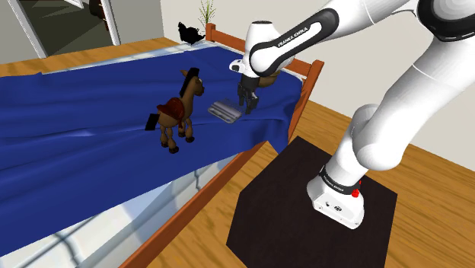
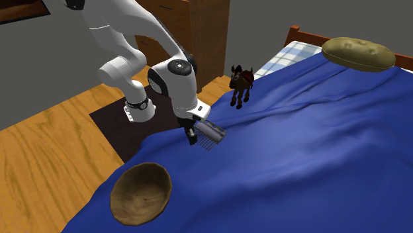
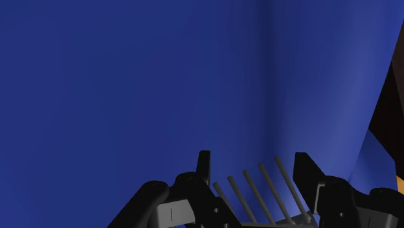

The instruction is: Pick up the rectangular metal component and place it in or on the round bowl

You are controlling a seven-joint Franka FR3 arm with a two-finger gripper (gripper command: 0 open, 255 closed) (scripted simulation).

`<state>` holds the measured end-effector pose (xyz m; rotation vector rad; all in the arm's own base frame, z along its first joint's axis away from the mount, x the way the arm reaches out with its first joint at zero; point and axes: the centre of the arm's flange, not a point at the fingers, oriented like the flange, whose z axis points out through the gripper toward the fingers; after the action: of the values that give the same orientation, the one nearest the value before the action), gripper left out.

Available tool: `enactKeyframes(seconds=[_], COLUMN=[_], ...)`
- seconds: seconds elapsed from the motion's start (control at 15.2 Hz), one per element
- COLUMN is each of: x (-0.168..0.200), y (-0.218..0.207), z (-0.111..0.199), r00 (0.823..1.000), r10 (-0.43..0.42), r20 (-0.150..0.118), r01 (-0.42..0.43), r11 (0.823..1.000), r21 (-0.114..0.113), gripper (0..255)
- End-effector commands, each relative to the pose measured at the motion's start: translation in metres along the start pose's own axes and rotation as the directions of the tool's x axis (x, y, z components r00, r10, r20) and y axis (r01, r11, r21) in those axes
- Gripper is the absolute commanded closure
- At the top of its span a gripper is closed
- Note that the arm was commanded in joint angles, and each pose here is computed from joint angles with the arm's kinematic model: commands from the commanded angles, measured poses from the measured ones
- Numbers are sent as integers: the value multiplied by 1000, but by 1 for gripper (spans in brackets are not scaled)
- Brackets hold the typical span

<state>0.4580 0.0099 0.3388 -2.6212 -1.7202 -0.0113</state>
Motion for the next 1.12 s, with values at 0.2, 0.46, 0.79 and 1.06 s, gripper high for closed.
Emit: enactKeyframes(seconds=[0.2, 0.46, 0.79, 1.06], x=[0, 0, 0, 1], y=[0, 0, 0, 0], z=[0, -5, -32, -53], r00=[1000, 1000, 1000, 1000], r10=[0, 0, 0, 0], r20=[0, 0, 0, 0], r01=[0, 0, 0, 0], r11=[1000, 1000, 1000, 1000], r21=[0, 0, 0, 0], gripper=[255, 255, 255, 255])
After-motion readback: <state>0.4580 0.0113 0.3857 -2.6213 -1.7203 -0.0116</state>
